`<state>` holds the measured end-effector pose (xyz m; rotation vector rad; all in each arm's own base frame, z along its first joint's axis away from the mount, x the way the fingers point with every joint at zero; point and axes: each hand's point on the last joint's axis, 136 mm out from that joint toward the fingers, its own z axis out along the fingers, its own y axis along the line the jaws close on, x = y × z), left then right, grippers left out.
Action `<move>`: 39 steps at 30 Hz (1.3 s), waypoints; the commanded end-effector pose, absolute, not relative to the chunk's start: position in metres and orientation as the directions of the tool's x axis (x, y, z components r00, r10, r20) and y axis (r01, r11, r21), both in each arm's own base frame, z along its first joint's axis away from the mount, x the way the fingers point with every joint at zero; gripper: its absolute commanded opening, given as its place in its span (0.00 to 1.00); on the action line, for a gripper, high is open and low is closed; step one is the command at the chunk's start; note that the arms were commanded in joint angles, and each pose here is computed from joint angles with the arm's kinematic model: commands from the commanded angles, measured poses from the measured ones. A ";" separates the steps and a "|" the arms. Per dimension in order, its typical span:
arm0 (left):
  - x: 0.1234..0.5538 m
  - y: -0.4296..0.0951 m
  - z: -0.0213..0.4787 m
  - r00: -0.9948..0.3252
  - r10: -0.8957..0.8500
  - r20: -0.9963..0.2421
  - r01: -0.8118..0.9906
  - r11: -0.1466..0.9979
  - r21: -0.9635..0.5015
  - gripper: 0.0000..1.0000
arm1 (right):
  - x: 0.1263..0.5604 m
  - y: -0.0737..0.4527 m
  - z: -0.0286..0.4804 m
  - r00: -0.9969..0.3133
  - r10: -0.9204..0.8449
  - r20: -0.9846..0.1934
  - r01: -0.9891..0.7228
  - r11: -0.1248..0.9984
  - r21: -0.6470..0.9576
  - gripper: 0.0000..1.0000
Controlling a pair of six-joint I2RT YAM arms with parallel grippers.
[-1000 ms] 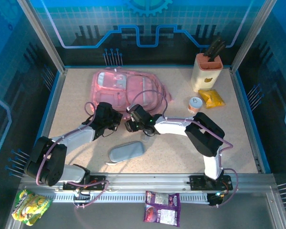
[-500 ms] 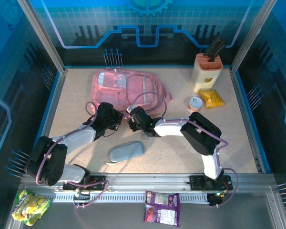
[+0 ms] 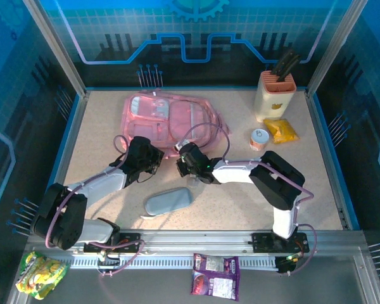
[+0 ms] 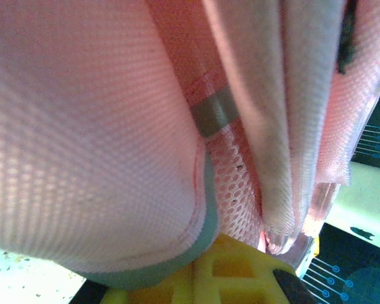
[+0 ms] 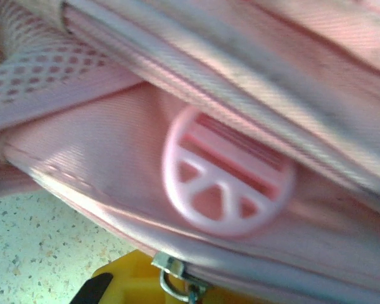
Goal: Pack the student bag
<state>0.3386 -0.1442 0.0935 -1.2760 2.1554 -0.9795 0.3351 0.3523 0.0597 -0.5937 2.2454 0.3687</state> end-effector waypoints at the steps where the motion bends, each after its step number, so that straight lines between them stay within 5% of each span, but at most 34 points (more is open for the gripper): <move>1: 0.342 -0.135 0.110 -0.478 -0.877 -0.055 -0.518 0.331 -0.789 0.00 | 0.333 0.331 0.067 -0.633 -0.276 -0.723 -0.478 0.874 0.084 0.00; 12: 0.341 -0.108 0.102 -0.451 -0.890 -0.067 -0.541 0.332 -0.773 0.00 | 0.327 0.295 0.068 -0.680 -0.264 -0.684 -0.461 0.880 0.118 0.00; 25: 0.365 -0.015 0.098 -0.386 -0.910 -0.151 -0.594 0.370 -0.714 0.00 | 0.351 0.213 0.075 -0.778 -0.173 -0.605 -0.316 0.939 0.138 0.00; 37: 0.427 -0.001 0.114 -0.493 -0.845 -0.207 -0.532 0.481 -0.697 0.00 | 0.323 0.296 0.157 -0.651 -0.360 -0.668 -0.549 0.831 0.087 0.00; 39: 0.434 0.007 0.122 -0.510 -0.817 -0.269 -0.511 0.539 -0.669 0.15 | 0.306 0.321 0.159 -0.627 -0.403 -0.667 -0.597 0.799 0.078 0.00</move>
